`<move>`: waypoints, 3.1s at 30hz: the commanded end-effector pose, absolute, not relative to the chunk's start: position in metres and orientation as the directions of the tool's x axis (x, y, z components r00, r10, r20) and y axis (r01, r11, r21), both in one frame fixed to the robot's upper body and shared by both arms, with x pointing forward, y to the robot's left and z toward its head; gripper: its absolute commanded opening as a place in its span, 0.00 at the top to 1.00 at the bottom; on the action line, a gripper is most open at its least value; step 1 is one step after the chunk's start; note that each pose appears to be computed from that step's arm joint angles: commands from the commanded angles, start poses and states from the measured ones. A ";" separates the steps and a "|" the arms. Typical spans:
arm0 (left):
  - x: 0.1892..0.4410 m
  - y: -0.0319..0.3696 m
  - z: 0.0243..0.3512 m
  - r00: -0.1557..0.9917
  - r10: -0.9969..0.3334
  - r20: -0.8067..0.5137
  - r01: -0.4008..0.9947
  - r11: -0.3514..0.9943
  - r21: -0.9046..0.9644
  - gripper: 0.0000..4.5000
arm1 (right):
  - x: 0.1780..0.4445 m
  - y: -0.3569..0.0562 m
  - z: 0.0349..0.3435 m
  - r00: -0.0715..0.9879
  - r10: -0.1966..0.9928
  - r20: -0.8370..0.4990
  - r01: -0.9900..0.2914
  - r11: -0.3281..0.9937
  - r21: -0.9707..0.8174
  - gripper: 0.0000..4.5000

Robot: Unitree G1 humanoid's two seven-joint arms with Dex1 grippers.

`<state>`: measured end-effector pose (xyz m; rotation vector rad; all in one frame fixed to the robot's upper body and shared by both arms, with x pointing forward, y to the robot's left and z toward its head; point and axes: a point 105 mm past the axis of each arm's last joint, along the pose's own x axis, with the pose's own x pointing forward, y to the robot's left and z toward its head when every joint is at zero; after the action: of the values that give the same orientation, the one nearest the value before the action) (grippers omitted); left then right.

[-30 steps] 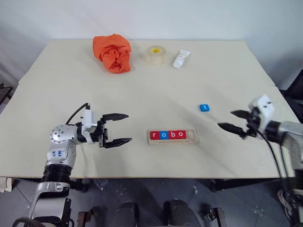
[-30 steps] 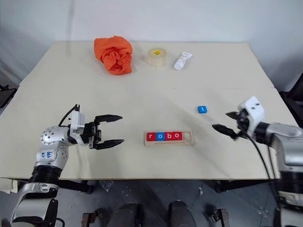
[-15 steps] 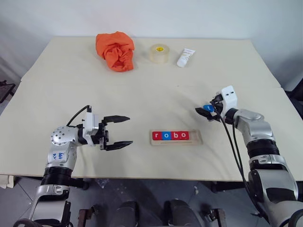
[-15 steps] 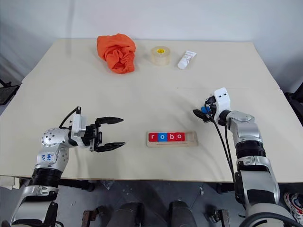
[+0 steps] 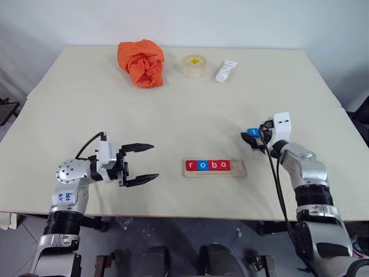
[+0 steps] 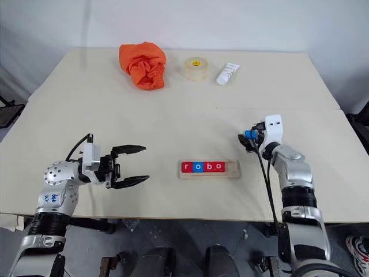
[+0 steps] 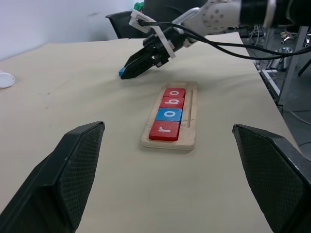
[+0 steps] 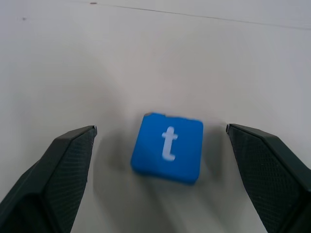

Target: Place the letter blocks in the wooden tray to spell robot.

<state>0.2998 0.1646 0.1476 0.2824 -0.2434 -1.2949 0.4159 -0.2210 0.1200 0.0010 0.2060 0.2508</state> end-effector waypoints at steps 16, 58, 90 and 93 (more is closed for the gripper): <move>0.289 0.155 0.151 0.139 -0.990 0.015 0.935 0.136 0.328 0.00 | 0.343 -0.221 0.116 0.979 0.130 -0.158 -0.129 0.992 0.016 0.67; 0.289 0.151 0.146 0.153 -0.988 0.024 0.934 0.153 0.324 0.00 | 0.346 -0.278 0.126 0.565 0.491 -0.662 -0.818 0.435 -0.376 0.01; 0.292 0.148 0.147 0.190 -0.981 0.047 0.924 0.195 0.328 0.00 | 0.347 -0.214 0.174 0.415 0.631 -0.655 -0.910 0.277 -0.310 0.68; 0.295 0.145 0.148 0.179 -0.982 0.051 0.924 0.186 0.333 0.00 | 0.339 -0.203 0.179 0.382 0.644 -0.662 -0.924 0.244 -0.295 0.68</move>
<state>0.2957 0.1480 0.1441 0.2334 -0.2494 -1.3543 0.3441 -0.2055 0.1653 -0.7160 0.4785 1.1126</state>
